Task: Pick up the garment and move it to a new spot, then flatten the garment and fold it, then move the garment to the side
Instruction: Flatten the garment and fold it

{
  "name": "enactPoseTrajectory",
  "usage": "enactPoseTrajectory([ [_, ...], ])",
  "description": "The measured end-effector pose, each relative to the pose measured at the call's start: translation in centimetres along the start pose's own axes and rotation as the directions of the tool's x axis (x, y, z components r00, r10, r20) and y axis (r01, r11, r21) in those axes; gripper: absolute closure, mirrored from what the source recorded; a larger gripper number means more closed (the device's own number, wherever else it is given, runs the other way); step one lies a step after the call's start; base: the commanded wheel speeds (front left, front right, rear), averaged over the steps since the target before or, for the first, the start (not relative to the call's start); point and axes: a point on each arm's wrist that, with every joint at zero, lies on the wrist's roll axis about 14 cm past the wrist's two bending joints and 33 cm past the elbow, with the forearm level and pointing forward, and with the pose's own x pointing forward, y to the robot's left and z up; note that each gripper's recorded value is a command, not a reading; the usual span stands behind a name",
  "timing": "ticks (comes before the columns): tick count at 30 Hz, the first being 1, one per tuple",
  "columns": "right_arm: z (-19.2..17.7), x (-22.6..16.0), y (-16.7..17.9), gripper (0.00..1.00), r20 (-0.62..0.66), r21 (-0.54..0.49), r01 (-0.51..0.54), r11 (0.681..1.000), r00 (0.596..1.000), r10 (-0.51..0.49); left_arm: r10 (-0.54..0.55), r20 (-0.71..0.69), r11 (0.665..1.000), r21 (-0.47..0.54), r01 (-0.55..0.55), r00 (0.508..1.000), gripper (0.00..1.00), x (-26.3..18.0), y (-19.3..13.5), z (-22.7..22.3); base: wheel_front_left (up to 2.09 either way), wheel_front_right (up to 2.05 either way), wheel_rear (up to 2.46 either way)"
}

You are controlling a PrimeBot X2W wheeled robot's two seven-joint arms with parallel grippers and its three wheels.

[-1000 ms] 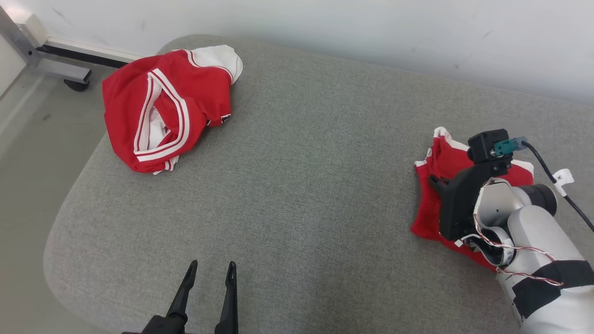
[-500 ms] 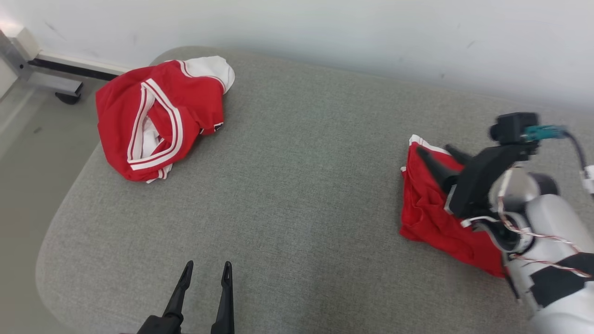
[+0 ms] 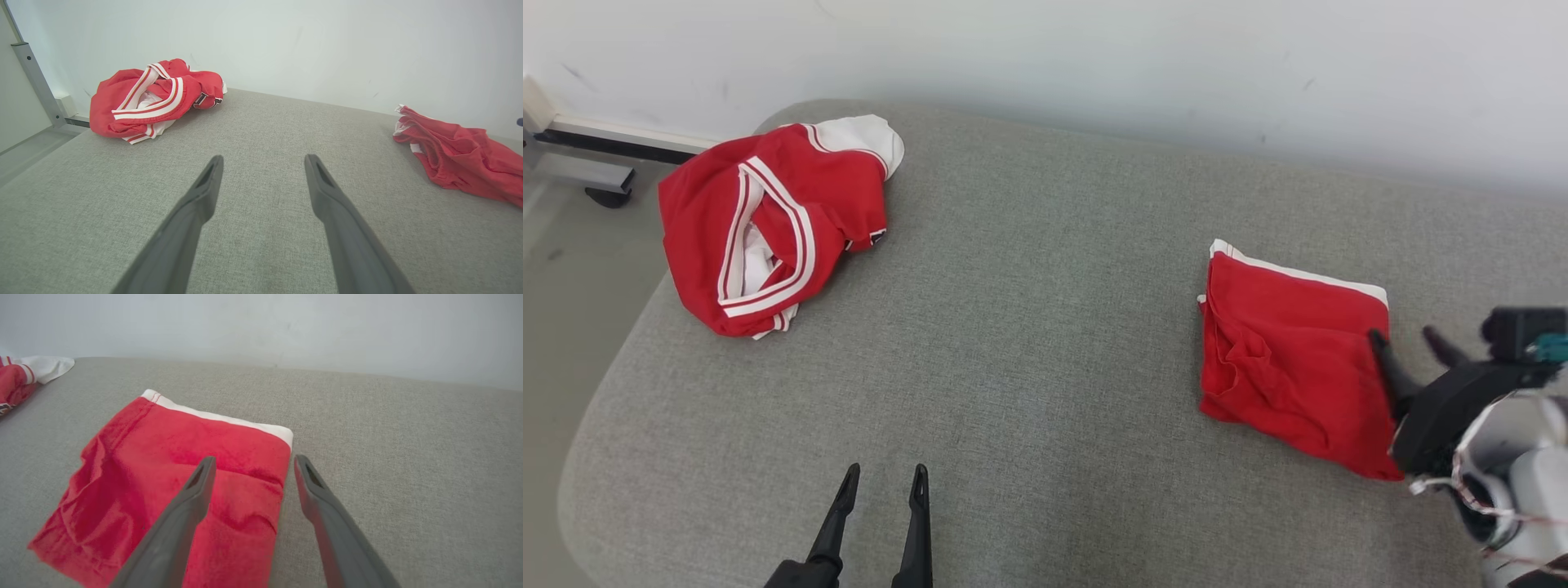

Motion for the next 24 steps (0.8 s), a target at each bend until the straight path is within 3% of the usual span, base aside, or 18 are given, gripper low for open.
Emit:
enactPoseTrajectory([
  [1,-0.8,0.1,0.5,0.27,-0.013,-0.005,-0.009,1.000,1.000,0.009,0.000,-0.003,1.000,-0.002,0.000,1.000,0.00,0.0,0.0,-0.1,0.00,0.00,0.00],
  [3,-2.0,0.3,1.8,0.98,-0.023,-0.028,-0.036,0.999,0.999,0.035,0.000,-0.007,1.000,-0.003,0.000,1.000,0.00,0.1,0.0,-0.2,0.00,0.00,0.00],
  [16,-5.2,2.5,9.1,1.00,-0.112,-0.086,-0.194,0.977,0.977,0.184,0.031,-0.004,1.000,0.002,-0.031,0.999,0.00,-0.4,1.0,0.0,0.00,0.00,0.00],
  [24,-7.4,0.8,16.5,1.00,-0.193,-0.101,-0.371,0.923,0.917,0.348,0.050,0.012,0.999,-0.001,-0.050,0.999,0.00,-1.3,1.6,0.4,0.00,0.00,0.00],
])
